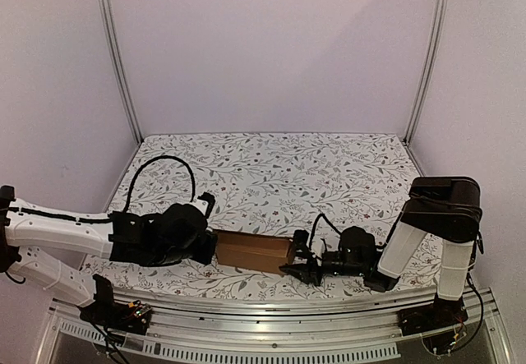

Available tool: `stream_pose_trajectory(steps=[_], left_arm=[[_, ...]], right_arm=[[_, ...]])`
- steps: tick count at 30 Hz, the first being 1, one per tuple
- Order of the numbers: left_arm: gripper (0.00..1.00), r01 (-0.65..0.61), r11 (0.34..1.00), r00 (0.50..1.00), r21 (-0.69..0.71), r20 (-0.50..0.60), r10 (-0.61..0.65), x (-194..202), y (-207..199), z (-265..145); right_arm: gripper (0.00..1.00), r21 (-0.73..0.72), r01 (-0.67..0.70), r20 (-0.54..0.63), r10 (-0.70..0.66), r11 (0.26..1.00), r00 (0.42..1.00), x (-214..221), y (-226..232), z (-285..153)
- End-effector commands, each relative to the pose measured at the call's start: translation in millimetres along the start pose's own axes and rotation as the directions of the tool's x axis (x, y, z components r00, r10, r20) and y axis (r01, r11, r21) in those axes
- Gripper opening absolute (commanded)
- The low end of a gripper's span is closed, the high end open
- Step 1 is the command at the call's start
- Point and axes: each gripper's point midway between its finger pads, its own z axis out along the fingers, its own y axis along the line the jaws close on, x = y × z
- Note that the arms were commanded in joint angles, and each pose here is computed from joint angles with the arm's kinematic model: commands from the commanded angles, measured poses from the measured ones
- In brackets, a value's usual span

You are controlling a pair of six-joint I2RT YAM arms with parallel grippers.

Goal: Fold the paper box

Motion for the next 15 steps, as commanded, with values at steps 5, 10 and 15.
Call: stream_pose_trajectory(steps=[5, 10, 15], left_arm=[[0.00, -0.146, 0.988, 0.973, -0.058, -0.187, 0.133, 54, 3, 3], [0.00, -0.136, 0.989, 0.975, -0.064, -0.186, 0.122, 54, 2, 4], [0.00, -0.131, 0.989, 0.976, -0.064, -0.180, 0.118, 51, 0, 4]], right_arm=[[0.53, 0.150, -0.063, 0.035, 0.058, 0.987, 0.998, -7, -31, -6], [0.68, 0.154, -0.082, 0.054, 0.074, 0.985, 0.996, -15, -32, -8], [0.81, 0.149, -0.104, 0.028, 0.101, 0.983, 0.995, -17, -30, -14]])
